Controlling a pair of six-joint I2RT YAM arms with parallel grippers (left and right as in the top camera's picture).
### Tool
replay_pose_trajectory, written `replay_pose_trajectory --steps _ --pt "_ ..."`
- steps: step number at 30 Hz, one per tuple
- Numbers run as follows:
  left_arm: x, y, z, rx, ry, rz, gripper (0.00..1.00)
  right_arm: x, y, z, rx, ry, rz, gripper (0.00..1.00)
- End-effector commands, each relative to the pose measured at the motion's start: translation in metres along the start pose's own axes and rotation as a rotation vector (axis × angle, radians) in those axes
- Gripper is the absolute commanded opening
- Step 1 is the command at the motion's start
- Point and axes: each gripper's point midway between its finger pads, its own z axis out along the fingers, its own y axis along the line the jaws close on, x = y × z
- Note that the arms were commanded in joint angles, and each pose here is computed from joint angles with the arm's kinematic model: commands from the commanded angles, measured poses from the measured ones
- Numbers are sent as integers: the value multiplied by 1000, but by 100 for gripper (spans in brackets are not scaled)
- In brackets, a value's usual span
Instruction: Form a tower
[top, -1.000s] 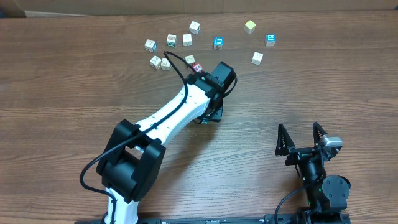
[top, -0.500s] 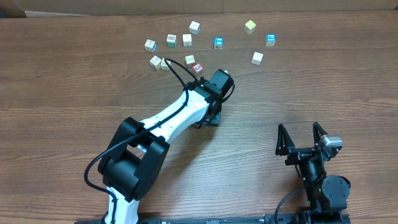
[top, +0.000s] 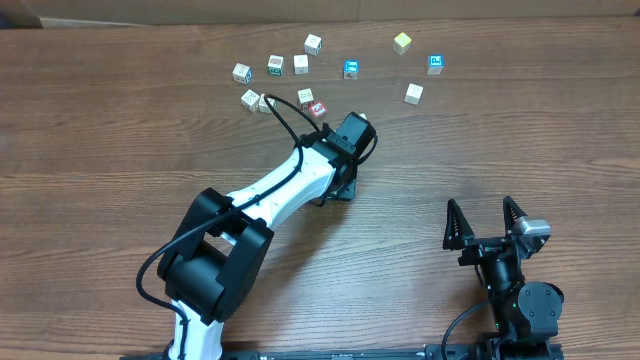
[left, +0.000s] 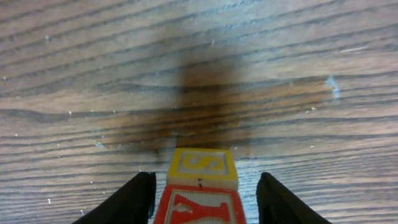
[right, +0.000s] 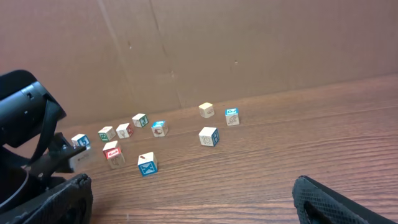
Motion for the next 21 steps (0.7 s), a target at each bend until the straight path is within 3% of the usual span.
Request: replay_pose_trajectory --steps 1,4,9,21 --pt "6 5 10 -20 18 4 49 2 0 0 -2 -4 -9 100" --pt "7 5 11 -20 16 4 49 2 0 0 -2 -4 -9 100" --pt "5 4 12 -15 7 3 38 2 0 0 -2 -4 -9 100" --pt "5 3 12 -12 7 -66 22 2 0 0 -2 -4 -9 100"
